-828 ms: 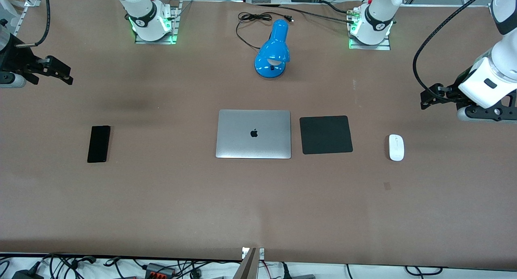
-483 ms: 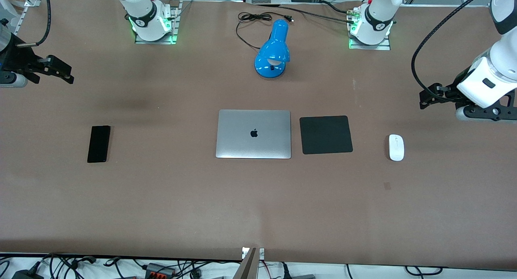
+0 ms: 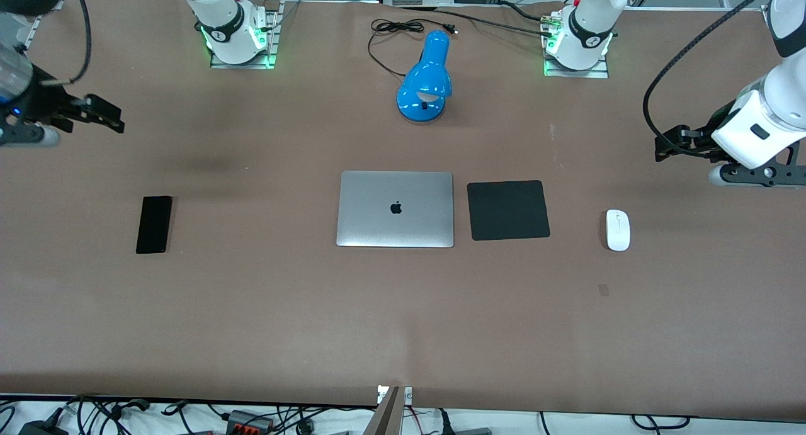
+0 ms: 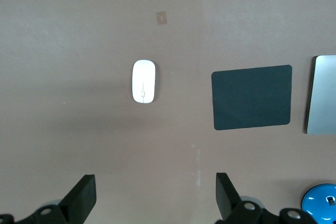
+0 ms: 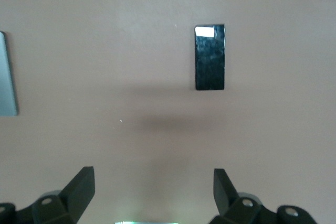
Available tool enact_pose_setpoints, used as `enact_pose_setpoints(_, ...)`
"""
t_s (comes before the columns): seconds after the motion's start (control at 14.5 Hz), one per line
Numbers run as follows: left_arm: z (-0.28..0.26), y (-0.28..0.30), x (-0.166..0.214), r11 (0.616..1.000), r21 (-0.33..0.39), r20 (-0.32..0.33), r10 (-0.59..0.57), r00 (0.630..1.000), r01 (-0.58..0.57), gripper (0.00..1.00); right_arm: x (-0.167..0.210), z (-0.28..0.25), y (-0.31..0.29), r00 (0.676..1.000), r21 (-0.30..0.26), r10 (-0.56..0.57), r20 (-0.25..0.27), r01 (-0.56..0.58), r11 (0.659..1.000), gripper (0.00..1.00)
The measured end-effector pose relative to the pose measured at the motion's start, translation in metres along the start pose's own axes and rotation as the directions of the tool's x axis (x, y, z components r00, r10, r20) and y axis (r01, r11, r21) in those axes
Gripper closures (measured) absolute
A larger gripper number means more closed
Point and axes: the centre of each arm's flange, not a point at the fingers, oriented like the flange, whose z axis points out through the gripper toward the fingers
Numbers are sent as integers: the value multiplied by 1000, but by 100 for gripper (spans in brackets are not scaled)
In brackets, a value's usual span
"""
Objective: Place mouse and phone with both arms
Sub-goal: 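Reach the right gripper to the phone while the left gripper reaches the mouse, then grasp the black phone with the right gripper while the left grasps the mouse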
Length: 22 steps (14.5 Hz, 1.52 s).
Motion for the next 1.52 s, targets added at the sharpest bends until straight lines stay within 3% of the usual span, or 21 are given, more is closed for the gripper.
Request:
enact_pose_setpoints(0.28, 71, -44, 34, 999, -25, 110, -35, 993, 38, 0, 35, 58, 6, 998, -33, -3, 67, 5, 999, 0)
enact_pose_setpoints(0.48, 145, -70, 70, 998, -57, 109, -31, 994, 38, 0, 59, 98, 7, 996, -50, -10, 94, 15, 999, 0)
enact_pose_setpoints(0.69, 215, -62, 86, 997, -68, 43, -19, 999, 22, 0, 83, 138, 15, 998, -51, -1, 69, 5, 999, 0)
enact_pose_setpoints(0.97, 288, -50, 76, 998, -11, -95, 68, 993, -69, 0, 106, 211, 62, 997, -43, 62, 39, -60, 997, 0)
enact_pose_setpoints(1.24, 338, -58, 71, 997, -27, -91, 72, 993, -75, 0, 117, 266, 77, 997, -40, 76, -5, -76, 996, 0)
enact_pose_setpoints(1.52, 366, -60, 72, 996, -39, -109, 72, 991, -77, 0, 109, 312, 81, 990, -34, 78, -116, -83, 996, 0)
